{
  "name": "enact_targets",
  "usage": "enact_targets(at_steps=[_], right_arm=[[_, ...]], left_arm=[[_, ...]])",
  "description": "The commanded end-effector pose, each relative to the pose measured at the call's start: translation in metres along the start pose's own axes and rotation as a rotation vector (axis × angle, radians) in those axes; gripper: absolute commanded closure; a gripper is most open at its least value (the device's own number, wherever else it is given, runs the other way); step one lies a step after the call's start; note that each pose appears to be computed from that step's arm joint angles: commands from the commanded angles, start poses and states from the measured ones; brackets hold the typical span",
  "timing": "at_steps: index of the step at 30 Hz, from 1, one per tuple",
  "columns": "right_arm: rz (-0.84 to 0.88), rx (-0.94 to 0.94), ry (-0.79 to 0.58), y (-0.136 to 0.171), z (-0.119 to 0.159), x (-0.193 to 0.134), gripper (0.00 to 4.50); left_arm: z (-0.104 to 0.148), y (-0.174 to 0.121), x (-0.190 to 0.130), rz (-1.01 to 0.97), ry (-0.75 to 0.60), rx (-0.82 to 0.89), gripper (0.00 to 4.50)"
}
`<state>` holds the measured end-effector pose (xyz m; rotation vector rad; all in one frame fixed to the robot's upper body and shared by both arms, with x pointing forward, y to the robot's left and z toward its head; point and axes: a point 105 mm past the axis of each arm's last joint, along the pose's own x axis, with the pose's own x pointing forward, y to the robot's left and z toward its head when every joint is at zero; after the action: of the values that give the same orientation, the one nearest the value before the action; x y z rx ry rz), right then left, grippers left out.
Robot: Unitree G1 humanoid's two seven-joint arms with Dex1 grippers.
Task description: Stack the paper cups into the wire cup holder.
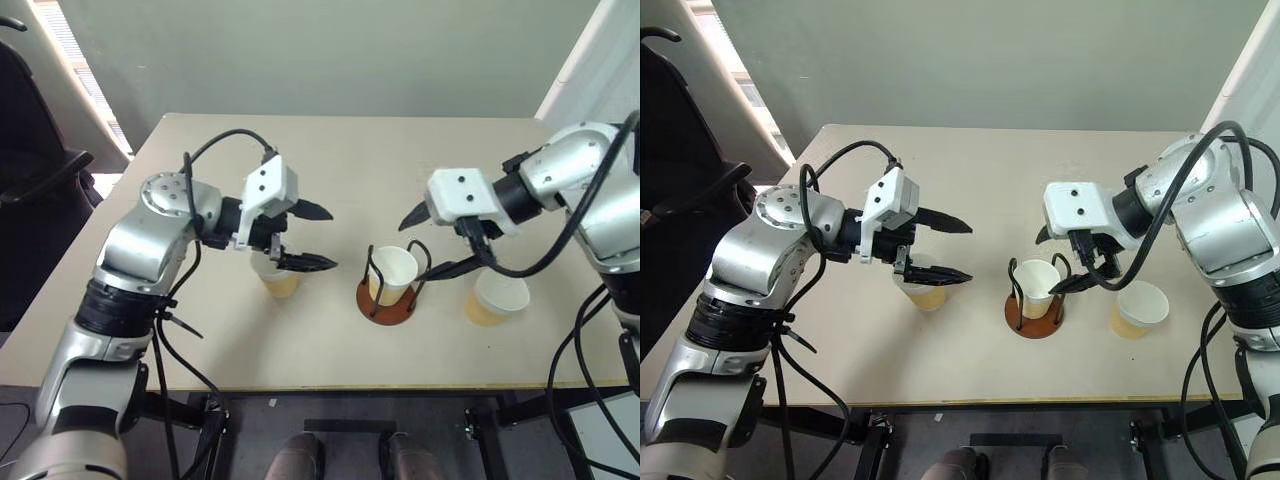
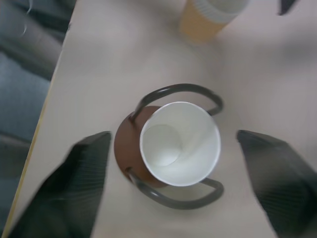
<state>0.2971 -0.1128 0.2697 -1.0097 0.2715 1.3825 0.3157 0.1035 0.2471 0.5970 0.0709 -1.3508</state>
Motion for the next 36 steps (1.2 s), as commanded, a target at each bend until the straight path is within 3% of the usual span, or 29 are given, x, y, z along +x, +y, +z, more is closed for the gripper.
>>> enact_targets(at_steps=[1,10,21,34,36], right_arm=[[-0.167,0.049,-0.055,-0.012,0.01,-0.041,0.04],[-0.382,0.323,-0.207,-0.005,0.004,-0.093,0.04],[-0.422,0.44,-0.25,0.008,-0.008,-0.091,0.04],[-0.423,0.426,-0.238,0.003,-0.007,-0.09,0.04],[-0.423,0.428,-0.24,0.004,-0.008,-0.089,0.0]], left_arm=[[0.014,-0.004,-0.018,0.045,0.002,0.064,0.08],[-0.009,-0.02,-0.035,0.093,0.218,0.158,0.08],[-0.052,-0.002,-0.039,0.171,0.517,0.302,0.08],[-0.077,-0.006,-0.023,0.096,0.548,0.293,0.08],[-0.079,-0.008,-0.019,0.07,0.54,0.303,0.46]])
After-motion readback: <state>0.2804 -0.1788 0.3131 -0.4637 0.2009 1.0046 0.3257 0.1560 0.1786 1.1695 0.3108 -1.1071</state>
